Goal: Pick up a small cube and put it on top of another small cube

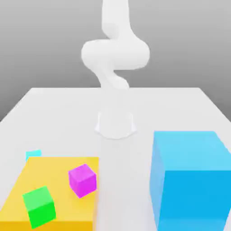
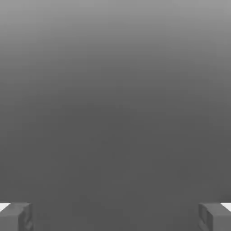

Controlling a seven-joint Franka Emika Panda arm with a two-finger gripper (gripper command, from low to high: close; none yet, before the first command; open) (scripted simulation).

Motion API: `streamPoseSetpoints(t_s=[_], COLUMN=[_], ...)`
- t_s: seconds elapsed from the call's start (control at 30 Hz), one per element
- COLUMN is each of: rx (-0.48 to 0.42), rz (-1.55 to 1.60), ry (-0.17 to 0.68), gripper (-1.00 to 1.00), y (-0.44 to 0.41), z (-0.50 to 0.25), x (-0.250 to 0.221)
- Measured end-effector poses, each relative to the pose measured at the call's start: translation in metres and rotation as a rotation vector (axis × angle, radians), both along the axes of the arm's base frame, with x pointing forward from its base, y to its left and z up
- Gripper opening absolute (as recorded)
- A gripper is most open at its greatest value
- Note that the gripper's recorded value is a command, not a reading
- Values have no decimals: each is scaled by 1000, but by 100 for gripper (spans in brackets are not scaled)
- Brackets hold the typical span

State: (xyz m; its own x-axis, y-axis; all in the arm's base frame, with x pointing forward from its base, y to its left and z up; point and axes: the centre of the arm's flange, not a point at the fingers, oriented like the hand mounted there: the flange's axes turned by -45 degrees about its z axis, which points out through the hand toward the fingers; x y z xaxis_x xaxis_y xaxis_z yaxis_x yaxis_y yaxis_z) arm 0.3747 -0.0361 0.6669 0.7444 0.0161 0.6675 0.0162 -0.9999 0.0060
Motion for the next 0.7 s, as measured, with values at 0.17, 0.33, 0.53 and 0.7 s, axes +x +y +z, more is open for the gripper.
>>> streamPoseSetpoints(t_s=[0.17, 0.33, 0.53, 0.7], rx=[-30, -55, -81, -100], rz=[55, 107, 169, 222], ry=[139, 271, 429, 564], gripper=[0, 0, 0, 0], y=[-69, -128, -186, -221], z=[-100, -201, -317, -400], x=[36, 40, 6, -50])
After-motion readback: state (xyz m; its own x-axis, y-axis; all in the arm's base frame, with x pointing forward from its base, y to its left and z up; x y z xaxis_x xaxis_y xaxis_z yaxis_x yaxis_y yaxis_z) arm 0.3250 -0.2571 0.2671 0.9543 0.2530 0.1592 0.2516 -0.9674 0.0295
